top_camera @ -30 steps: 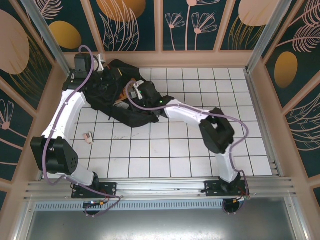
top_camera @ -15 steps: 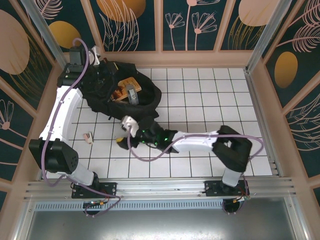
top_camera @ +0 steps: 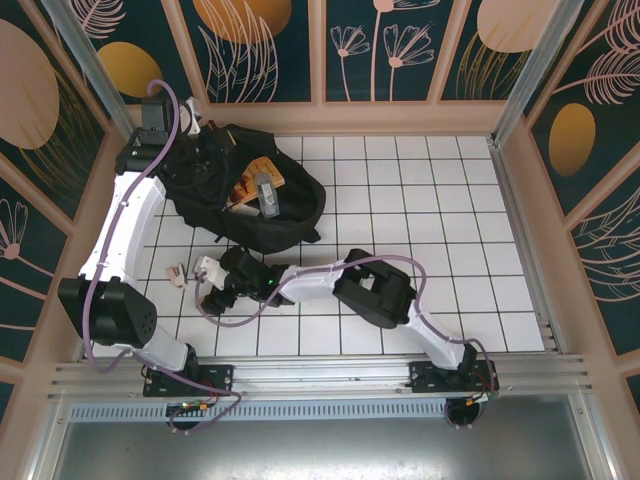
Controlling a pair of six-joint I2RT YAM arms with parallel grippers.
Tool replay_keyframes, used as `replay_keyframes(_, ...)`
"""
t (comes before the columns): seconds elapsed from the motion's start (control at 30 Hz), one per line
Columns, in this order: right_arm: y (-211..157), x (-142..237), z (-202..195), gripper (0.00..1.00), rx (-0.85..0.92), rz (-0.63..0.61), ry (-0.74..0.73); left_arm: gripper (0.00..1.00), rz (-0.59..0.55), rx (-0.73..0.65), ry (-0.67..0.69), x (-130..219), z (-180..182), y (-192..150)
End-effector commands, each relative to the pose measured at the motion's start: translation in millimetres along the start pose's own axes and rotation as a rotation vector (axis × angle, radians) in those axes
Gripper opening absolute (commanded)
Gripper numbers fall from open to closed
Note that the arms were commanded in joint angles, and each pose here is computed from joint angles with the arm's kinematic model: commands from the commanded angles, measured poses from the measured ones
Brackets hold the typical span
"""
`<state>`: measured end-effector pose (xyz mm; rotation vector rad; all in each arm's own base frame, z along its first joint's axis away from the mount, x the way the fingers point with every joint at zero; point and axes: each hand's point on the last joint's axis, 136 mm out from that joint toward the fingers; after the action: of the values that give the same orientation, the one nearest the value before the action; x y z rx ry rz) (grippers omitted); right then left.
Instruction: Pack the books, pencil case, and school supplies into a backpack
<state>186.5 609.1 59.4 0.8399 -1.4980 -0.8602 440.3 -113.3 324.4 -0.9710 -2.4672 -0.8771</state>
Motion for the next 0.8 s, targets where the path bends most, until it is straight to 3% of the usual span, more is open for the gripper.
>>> replay_keyframes(0.0,-10.6,-19.2,20.1,0.77,0.098,0.062,0.038,0.06,-0.1,-0.063,-0.086,18.3,-34.2,26.1)
replay_keyframes(0.37,-40.5,-69.4,16.1,0.8,0.096,0.161,0.006,0.06,-0.095,-0.017,-0.096,12.1,-34.4,28.6)
replay_keyframes(0.6,-37.2,-108.5,-6.9,0.8,0.027,0.139,-0.118,0.06,-0.107,0.001,-0.092,19.6,-33.7,26.2)
replay_keyframes(0.77,-39.1,-115.6,-24.7,0.81,-0.057,0.105,-0.165,0.06,-0.12,0.0,-0.096,25.5,-37.9,28.1)
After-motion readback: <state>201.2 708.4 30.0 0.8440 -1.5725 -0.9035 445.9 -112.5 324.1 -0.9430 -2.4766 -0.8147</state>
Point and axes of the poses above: each hand's point on the last joint's axis, 136 mm out from that joint toward the fingers, its own x axis back along the fingers, its own z axis along the line the jaws close on, y = z × x, and after that the axes turned 7 degrees about x, right-handed
